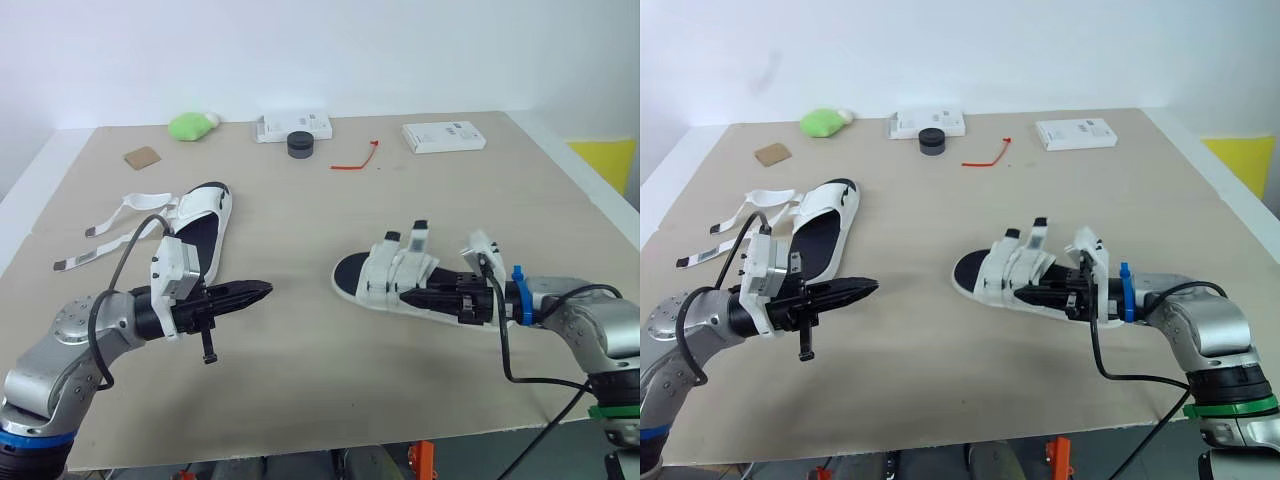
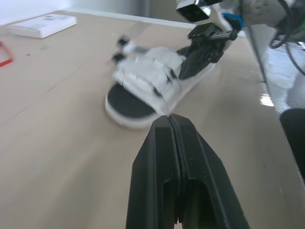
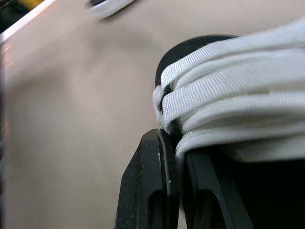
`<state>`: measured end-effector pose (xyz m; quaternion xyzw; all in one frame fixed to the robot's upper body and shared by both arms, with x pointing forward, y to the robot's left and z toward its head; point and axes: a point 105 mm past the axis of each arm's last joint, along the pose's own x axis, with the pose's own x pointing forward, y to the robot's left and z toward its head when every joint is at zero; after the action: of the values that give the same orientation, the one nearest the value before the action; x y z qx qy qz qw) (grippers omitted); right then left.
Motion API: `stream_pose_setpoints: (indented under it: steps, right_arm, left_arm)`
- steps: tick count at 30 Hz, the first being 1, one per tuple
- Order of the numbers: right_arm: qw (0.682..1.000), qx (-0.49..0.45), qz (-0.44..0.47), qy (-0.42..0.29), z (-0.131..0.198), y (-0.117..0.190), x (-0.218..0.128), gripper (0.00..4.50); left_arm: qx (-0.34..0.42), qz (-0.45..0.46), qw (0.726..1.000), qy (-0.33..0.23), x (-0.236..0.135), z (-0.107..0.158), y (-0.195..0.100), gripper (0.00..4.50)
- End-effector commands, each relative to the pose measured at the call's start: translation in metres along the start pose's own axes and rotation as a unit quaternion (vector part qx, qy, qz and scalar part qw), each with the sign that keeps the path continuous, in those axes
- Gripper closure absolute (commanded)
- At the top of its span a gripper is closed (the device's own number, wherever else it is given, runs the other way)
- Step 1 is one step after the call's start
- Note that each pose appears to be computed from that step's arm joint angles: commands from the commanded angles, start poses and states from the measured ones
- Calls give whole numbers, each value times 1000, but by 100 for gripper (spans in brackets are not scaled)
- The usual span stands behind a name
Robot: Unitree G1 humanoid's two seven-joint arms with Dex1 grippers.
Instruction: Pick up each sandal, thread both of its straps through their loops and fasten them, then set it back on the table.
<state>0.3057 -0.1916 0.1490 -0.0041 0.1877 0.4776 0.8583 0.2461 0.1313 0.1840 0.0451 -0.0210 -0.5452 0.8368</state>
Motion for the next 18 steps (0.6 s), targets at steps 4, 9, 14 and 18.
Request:
stream_pose_setpoints:
  steps: [4,9,14,18]
  right_arm:
    - [971,-15,-218,-101,57,-63,-20,446]
    - [937,37,-333,-95,48,-106,1,446]
    - [908,88,-404,-69,24,-129,10,446]
    - [900,131,-407,-83,21,-129,17,446]
  left_arm:
    - [14,24,1000,-6,1,6,-3,450]
    - [19,43,999,-5,3,4,0,450]
    - [29,79,996,-12,2,6,8,450]
    - [22,93,995,-26,1,9,8,450]
